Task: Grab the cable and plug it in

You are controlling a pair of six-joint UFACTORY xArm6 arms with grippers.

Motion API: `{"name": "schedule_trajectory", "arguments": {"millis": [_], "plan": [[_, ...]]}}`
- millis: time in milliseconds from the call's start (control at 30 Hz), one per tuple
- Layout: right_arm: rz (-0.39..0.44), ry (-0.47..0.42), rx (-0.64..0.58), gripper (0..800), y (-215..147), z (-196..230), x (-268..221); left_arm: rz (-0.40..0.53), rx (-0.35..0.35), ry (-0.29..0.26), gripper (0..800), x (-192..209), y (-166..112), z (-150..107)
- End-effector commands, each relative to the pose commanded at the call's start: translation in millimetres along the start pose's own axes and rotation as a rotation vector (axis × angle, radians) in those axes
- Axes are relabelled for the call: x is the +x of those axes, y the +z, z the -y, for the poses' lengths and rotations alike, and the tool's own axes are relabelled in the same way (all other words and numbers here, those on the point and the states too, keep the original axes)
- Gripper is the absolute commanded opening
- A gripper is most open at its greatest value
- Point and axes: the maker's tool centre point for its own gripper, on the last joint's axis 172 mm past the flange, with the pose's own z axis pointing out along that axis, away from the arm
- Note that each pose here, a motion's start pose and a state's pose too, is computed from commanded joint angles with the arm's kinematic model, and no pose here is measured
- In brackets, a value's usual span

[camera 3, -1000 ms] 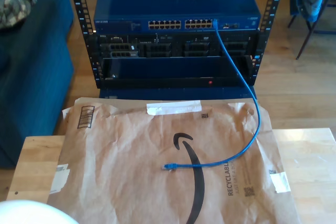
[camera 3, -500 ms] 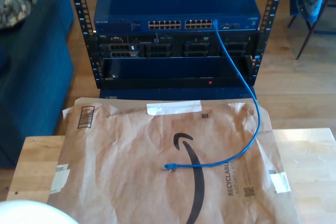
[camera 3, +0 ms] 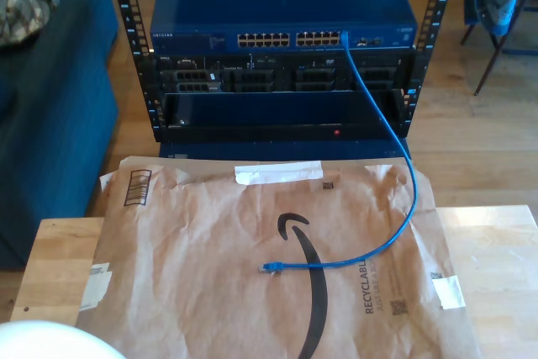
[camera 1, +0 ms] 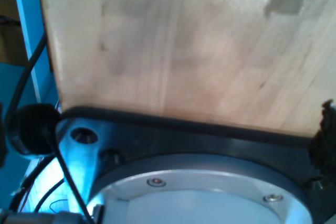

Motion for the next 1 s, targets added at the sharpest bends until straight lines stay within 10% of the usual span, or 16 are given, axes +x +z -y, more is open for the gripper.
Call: {"name": "schedule_trajectory", "arguments": {"millis": [1000], "plan": [[-0.025,-0.025,-0.025,798,27.2,-3.1,7.3,0.000,0.000,0.002,800,0.0,0.0,0.0]]}}
